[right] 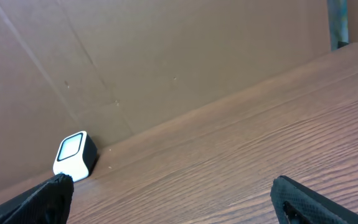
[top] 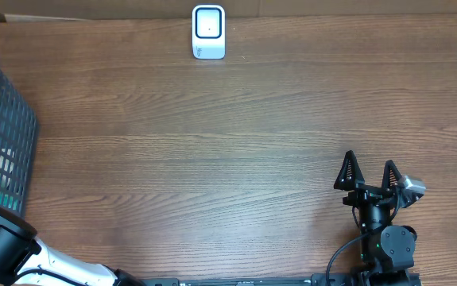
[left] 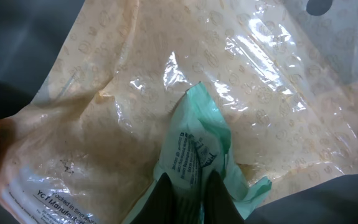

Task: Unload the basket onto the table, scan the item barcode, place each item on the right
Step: 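Reach into the basket and grasp the teal snack packet with left gripper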

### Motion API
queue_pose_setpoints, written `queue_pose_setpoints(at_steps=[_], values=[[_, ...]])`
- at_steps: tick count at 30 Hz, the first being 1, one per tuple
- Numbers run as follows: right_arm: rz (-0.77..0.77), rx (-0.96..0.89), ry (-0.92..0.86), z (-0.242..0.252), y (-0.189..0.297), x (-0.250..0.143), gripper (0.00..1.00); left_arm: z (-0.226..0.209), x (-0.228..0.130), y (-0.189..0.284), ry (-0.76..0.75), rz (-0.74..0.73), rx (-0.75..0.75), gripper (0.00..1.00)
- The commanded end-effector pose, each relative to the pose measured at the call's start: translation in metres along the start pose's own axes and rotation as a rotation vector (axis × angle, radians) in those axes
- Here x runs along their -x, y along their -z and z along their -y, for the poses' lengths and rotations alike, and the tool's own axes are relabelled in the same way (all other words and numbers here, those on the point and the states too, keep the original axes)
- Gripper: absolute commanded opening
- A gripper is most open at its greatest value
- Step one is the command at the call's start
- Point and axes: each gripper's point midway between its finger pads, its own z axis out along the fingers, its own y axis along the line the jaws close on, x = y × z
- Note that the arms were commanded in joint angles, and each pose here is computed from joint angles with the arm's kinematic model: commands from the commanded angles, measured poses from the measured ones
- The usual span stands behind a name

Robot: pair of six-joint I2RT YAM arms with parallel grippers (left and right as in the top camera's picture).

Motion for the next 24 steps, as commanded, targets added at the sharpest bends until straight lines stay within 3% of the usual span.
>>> queue_pose_setpoints(at_steps=[1, 6, 15, 18, 19, 21, 24], values=[[0.008, -0.003, 0.006, 0.001, 0.000, -0.001, 1.00, 0.004, 0.000, -0.003, 0.057, -0.016, -0.003, 0.04], [0.008, -0.003, 0.006, 0.001, 0.000, -0.001, 1.00, 0.006, 0.024, 0.034, 0.119, 0.043, 0.000, 0.04], [0.008, -0.003, 0.006, 0.001, 0.000, -0.001, 1.00, 0.026, 0.087, 0.187, 0.201, 0.341, -0.013, 0.04], [0.008, -0.003, 0.006, 0.001, 0.000, -0.001, 1.00, 0.029, 0.086, 0.212, 0.188, 0.384, -0.001, 0.04], [0.008, -0.003, 0.006, 0.001, 0.000, -0.001, 1.00, 0.029, 0.082, 0.213, 0.172, 0.371, 0.011, 0.11], [0.008, -0.003, 0.006, 0.001, 0.000, -0.001, 1.00, 0.026, 0.068, 0.207, 0.140, 0.313, 0.038, 0.49], [0.008, -0.003, 0.006, 0.001, 0.000, -0.001, 1.00, 0.014, 0.047, 0.188, 0.141, 0.206, 0.102, 0.71]])
